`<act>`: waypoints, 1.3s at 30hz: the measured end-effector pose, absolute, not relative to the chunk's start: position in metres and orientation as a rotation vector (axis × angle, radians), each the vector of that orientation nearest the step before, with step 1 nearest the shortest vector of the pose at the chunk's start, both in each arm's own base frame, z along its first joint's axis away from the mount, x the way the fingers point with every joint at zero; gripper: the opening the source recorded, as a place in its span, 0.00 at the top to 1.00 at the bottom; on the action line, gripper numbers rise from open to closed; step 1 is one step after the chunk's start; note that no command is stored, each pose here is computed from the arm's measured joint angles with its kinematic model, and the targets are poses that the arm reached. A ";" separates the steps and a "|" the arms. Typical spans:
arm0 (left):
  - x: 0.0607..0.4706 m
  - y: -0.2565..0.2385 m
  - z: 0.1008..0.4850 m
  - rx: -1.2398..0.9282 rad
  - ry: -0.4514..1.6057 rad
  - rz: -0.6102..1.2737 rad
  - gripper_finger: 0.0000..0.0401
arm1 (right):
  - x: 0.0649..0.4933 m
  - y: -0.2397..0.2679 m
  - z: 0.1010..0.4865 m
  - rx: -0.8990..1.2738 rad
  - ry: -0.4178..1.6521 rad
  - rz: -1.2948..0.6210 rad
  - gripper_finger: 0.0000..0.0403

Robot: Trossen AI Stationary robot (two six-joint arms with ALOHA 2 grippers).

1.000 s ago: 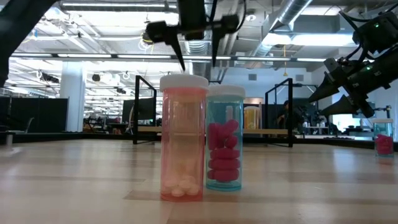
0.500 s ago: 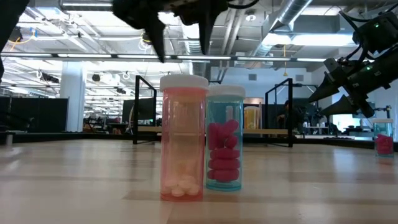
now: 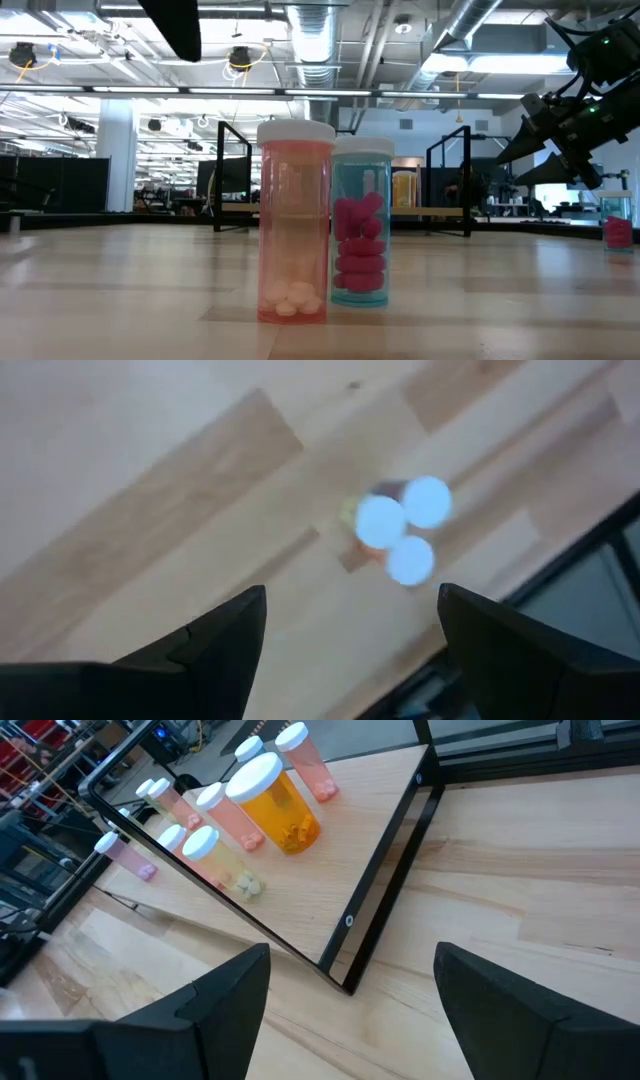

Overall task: Pick and place medicine bottles onto shelf by color
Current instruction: Put the pink pill bottle on the shelf

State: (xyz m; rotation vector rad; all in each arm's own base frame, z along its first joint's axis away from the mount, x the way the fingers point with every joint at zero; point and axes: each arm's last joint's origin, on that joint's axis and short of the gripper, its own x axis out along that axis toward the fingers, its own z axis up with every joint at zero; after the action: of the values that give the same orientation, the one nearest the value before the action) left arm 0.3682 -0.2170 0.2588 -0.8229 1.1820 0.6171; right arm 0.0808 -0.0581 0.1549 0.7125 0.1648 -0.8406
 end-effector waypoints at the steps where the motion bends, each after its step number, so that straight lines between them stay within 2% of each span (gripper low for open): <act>1: 0.368 -0.219 0.259 -0.832 1.178 0.611 0.30 | 0.081 -0.058 0.155 0.713 0.165 -0.841 0.24; 6: 0.374 -0.229 0.252 -0.916 1.167 0.585 0.30 | 0.081 -0.058 0.155 0.713 0.167 -0.841 0.24; 12: 0.380 -0.240 0.224 -0.984 1.301 0.602 0.30 | 0.081 -0.058 0.154 0.713 0.170 -0.842 0.24; 16: 0.384 -0.243 0.215 -1.023 1.318 0.606 0.30 | 0.081 -0.058 0.154 0.714 0.171 -0.843 0.24; 26: 0.391 -0.245 0.216 -1.113 1.216 0.627 0.30 | 0.081 -0.058 0.154 0.714 0.171 -0.842 0.24; 32: 0.392 -0.242 0.216 -1.152 1.137 0.706 0.30 | 0.081 -0.058 0.154 0.714 0.171 -0.842 0.24; 39: 0.398 -0.241 0.204 -1.186 1.174 0.738 0.30 | 0.081 -0.058 0.154 0.714 0.173 -0.843 0.24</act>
State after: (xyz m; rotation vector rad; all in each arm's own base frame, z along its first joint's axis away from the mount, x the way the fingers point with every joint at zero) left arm 0.3977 -0.2410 0.2040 -1.1859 1.1744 0.7383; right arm 0.0805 -0.0579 0.1542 0.7139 0.1730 -0.8431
